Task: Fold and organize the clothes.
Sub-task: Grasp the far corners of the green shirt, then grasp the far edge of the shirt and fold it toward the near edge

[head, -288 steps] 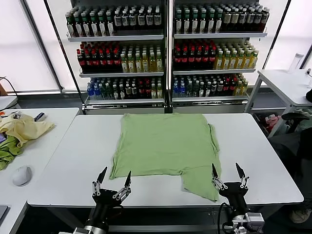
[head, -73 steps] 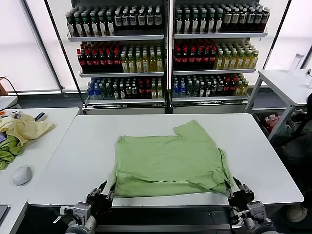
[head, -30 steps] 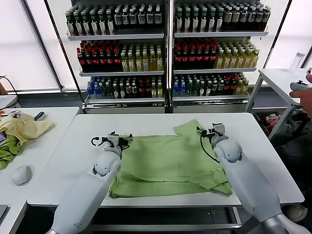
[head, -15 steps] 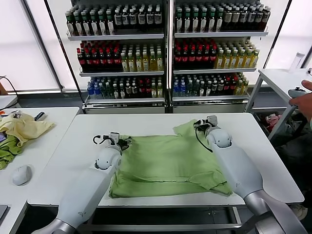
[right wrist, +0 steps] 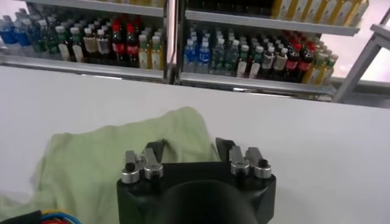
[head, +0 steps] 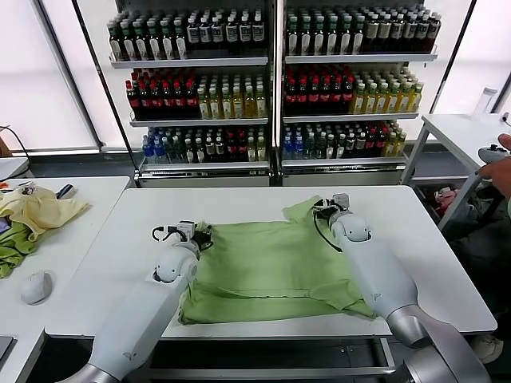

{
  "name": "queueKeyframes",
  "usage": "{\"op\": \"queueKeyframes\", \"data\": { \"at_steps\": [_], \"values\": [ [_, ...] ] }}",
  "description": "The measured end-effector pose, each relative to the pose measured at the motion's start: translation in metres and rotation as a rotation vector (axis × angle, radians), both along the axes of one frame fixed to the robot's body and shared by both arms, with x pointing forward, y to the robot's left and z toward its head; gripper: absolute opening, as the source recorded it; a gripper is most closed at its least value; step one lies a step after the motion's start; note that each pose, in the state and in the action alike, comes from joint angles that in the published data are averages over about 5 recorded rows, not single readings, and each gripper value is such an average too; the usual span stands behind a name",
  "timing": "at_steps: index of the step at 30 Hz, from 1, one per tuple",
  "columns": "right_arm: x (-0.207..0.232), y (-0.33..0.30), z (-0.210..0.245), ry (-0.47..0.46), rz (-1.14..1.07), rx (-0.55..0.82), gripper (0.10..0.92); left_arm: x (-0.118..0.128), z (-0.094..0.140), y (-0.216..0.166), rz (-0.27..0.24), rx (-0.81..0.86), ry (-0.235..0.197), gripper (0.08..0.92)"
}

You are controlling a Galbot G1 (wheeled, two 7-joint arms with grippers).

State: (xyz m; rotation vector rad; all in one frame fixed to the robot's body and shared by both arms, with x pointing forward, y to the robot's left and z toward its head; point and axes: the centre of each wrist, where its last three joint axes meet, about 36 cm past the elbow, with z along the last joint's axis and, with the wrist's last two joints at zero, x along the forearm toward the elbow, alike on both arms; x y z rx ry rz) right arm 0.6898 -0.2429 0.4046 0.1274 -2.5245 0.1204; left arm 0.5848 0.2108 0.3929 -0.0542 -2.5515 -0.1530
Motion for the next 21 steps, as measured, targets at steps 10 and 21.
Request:
{"op": "queueKeyframes", "data": {
  "at_steps": [10, 21],
  "values": [
    [-0.009, -0.001, -0.005, -0.031, 0.015, 0.014, 0.244, -0.012, -0.003, 0.011, -0.011, -0.063, -0.016, 0.138],
    [-0.029, -0.005, 0.015, -0.114, 0.033, 0.049, 0.121, -0.024, 0.013, 0.026, -0.003, -0.140, -0.097, 0.093]
  ]
}}
